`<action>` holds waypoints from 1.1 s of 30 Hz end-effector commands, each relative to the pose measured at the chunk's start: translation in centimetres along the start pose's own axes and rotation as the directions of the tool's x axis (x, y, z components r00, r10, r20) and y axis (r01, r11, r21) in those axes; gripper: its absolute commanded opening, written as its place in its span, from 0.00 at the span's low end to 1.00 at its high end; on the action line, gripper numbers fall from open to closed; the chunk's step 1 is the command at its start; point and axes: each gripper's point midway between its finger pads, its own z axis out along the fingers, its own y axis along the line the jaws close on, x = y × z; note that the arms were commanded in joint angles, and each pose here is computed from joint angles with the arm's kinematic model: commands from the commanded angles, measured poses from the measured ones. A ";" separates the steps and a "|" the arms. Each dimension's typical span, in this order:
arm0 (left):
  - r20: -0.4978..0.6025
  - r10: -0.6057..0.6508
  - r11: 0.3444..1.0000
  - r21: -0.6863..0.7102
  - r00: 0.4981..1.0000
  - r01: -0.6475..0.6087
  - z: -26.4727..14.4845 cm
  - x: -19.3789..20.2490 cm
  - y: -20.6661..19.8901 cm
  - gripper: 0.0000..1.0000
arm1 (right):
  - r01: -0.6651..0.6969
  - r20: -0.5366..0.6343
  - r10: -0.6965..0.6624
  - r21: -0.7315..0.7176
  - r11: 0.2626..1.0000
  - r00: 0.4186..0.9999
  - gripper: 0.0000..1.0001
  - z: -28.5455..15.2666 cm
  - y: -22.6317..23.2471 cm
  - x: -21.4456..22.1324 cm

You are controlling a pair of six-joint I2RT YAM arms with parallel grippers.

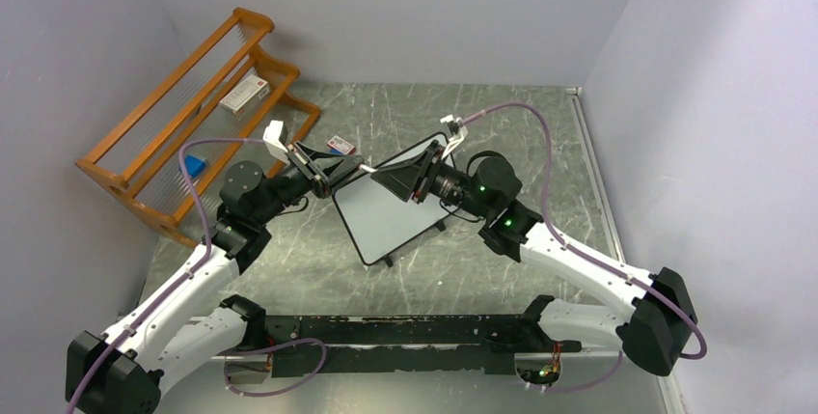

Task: Write a sentence on the whiteboard
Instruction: Open the whiteboard marker at the center of the board.

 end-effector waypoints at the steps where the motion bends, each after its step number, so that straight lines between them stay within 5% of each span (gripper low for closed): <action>1: -0.014 0.015 1.000 0.025 1.000 -0.015 0.0 0.1 -0.5 0.05 | 0.029 -0.003 -0.029 -0.033 0.999 1.000 0.36 0.4 1.1 -0.9; 15: 0.011 0.003 1.000 0.018 1.000 -0.003 0.0 -0.2 -0.2 0.05 | 0.038 -0.020 -0.039 -0.010 0.999 0.999 0.28 0.3 0.4 -0.6; 26: 0.045 -0.036 0.999 0.005 0.998 0.036 -0.3 -0.6 0.6 0.05 | 0.046 -0.027 -0.047 -0.026 0.999 0.999 0.00 0.4 0.5 -0.5; 33: 0.091 -0.038 0.999 -0.003 0.995 0.039 -0.2 -1.5 0.7 0.05 | 0.059 -0.060 -0.060 -0.028 0.998 0.996 0.00 -0.1 0.4 0.1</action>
